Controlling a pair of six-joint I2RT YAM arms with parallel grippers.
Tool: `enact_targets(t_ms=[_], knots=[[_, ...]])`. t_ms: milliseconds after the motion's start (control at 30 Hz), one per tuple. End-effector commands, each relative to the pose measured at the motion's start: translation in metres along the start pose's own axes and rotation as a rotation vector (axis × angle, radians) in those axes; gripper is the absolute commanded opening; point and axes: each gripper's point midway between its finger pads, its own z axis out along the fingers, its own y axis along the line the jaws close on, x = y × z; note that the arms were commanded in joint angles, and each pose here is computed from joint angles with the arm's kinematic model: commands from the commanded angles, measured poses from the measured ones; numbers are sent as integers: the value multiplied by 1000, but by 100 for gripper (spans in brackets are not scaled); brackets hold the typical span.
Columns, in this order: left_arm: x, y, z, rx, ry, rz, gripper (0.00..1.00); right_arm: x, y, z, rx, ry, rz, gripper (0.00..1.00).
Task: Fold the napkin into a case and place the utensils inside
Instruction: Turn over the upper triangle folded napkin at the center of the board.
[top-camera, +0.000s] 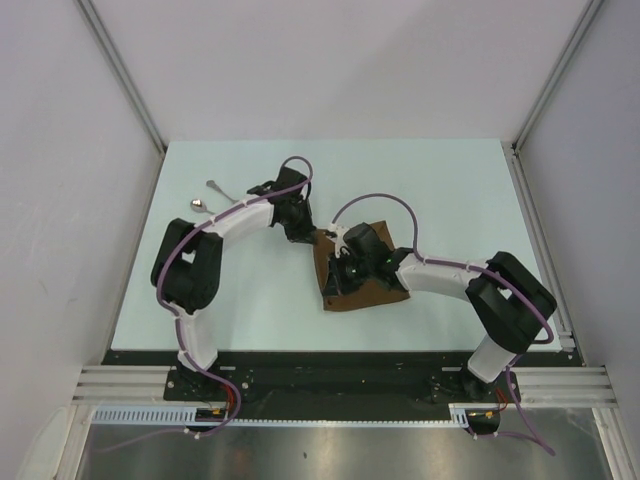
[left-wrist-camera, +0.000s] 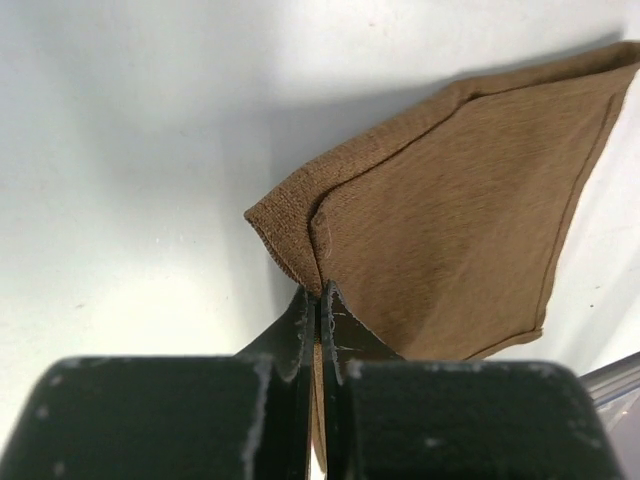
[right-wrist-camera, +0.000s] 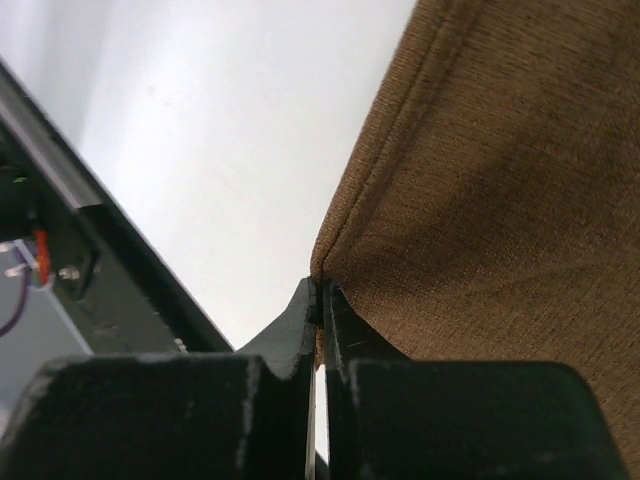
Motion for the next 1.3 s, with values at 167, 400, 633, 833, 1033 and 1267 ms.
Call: enact_targets(t_ms=[167,400,633,833,1033,1267], knots=[[-46,-20,-19,10,-183,17,0,8,34,-14,-199,47,61,0],[-49,-18,-26,-4,-204,22,0,8,26,-10,-206,37,76,0],[-48,-16,-27,5,-192,17,0,6,28,-7,-212,43,79,0],[-63,-5,-53,32,-246,-20,0,3,60,-2,-244,83,2,0],[-86,20,-113,57,-362,-77,0,-13,113,5,-344,105,-79,0],[-112,41,-215,68,-600,-83,0,-45,209,-4,-559,91,-207,0]])
